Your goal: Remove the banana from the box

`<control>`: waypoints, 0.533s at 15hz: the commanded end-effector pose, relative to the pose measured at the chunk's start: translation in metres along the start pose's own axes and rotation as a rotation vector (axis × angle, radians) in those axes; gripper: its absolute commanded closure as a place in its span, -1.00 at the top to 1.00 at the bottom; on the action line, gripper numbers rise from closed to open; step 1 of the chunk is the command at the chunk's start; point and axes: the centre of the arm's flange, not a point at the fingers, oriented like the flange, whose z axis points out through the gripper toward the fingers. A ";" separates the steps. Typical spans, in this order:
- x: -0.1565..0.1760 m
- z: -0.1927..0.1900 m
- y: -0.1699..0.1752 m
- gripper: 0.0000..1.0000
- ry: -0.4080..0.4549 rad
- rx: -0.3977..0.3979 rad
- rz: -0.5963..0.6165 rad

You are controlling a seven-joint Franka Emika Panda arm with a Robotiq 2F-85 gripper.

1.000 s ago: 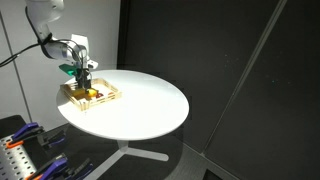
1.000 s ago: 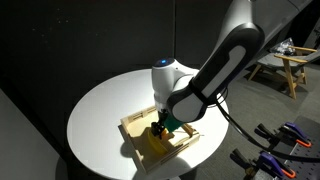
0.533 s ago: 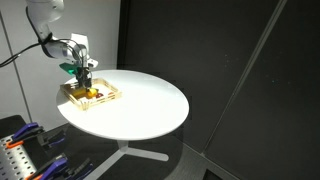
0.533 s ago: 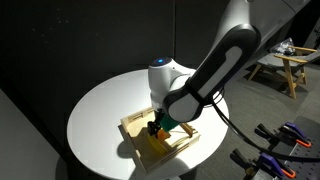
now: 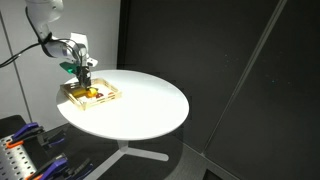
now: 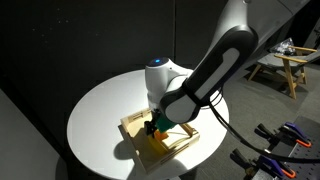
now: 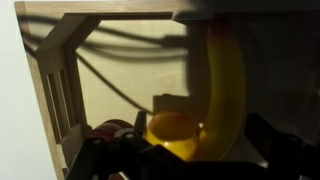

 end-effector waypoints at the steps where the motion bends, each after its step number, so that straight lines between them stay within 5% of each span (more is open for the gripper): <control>1: 0.006 0.001 -0.012 1.00 0.023 -0.024 0.058; 8: 0.003 0.010 -0.024 1.00 0.024 -0.023 0.128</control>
